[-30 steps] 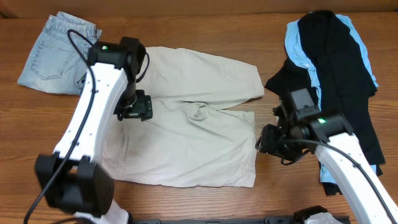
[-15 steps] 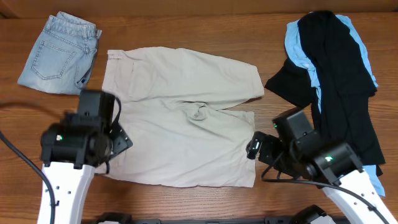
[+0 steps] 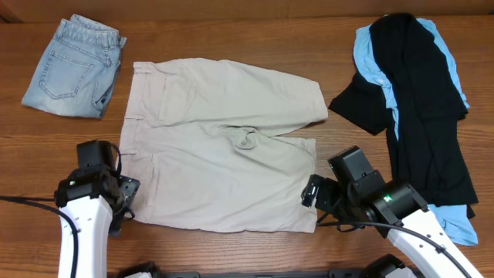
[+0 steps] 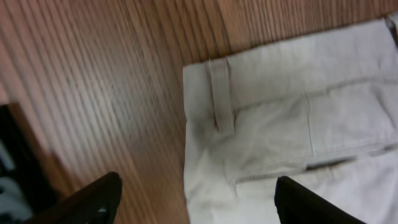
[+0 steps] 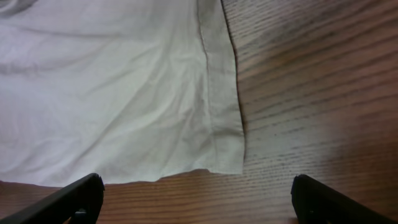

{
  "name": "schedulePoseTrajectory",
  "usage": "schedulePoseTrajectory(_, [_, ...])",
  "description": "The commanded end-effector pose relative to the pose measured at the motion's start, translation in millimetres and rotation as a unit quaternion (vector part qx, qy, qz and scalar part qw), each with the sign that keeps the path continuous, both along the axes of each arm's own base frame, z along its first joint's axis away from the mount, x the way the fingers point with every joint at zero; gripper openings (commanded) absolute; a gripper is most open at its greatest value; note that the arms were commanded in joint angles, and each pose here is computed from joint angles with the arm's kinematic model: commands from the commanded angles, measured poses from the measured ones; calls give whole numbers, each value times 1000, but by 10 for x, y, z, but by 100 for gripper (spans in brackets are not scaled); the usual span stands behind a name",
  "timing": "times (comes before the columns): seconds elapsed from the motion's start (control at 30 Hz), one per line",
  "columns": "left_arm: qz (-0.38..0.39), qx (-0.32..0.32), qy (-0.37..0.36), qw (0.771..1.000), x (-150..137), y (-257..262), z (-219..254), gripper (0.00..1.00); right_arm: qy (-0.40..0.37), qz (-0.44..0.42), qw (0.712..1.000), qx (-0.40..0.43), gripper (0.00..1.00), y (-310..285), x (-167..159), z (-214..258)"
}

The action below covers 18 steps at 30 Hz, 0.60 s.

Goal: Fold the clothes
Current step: 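Move both grippers to the shorts' bottom hem corners, then grasp the bottom hem corners with both grippers and lift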

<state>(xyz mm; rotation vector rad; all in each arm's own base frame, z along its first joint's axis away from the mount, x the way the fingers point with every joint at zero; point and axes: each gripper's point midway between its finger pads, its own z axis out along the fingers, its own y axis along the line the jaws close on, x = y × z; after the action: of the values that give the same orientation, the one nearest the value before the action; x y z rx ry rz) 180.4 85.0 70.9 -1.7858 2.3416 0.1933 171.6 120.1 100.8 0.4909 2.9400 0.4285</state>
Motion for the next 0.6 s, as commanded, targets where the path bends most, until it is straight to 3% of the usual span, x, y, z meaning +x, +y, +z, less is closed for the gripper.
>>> schedulePoseTrajectory(0.0, [-1,-6,17,1000,-16,51,-200,80,-6,13,1000,2,99,21,-2,-90])
schedulePoseTrajectory(0.33, [-5,-19,70,997,50,103,-624,74,17,16,1000,-7,90,23,-43,-298])
schedulePoseTrajectory(0.57, [-5,-33,110,993,-6,80,-833,49,50,49,997,-24,86,210,-153,-480])
